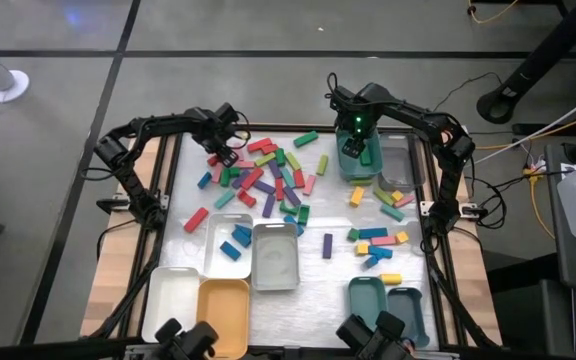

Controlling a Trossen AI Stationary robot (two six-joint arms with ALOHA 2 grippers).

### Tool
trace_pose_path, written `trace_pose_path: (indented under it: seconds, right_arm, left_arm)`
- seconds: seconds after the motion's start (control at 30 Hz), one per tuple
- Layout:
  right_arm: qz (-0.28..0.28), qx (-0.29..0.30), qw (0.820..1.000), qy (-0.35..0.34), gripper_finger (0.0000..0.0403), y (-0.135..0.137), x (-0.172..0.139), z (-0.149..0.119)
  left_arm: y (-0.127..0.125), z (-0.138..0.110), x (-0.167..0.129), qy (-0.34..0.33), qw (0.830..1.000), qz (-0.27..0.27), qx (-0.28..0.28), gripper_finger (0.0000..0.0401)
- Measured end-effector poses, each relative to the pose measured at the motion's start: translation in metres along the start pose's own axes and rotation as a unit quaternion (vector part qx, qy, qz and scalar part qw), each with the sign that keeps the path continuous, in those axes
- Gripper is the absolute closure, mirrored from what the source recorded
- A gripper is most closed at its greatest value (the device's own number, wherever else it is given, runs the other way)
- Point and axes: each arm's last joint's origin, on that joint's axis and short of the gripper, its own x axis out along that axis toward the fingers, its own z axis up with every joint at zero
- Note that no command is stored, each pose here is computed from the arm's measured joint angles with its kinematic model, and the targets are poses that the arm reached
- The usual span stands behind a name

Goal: Sort blocks
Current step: Put the red block into the gray bin

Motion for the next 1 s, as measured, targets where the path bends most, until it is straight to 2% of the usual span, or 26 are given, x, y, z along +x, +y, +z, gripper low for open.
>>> trace_pose_path:
  seconds: [0.33, 1.0]
  right_arm:
    - [-0.002, 0.001, 1.0, -0.01, 0.0168, -0.0004, 0.0, 0.0019]
    - [-0.002, 0.003, 1.0, -0.009, 0.0168, -0.0004, 0.0, 0.0018]
  left_arm:
    - [-0.0108, 0.0004, -0.0019, -0.004, 0.999, -0.003, 0.038, 0.0207]
    - [-0.0041, -0.0009, 0.0001, 0.006, 1.0, -0.001, 0.028, 0.0207]
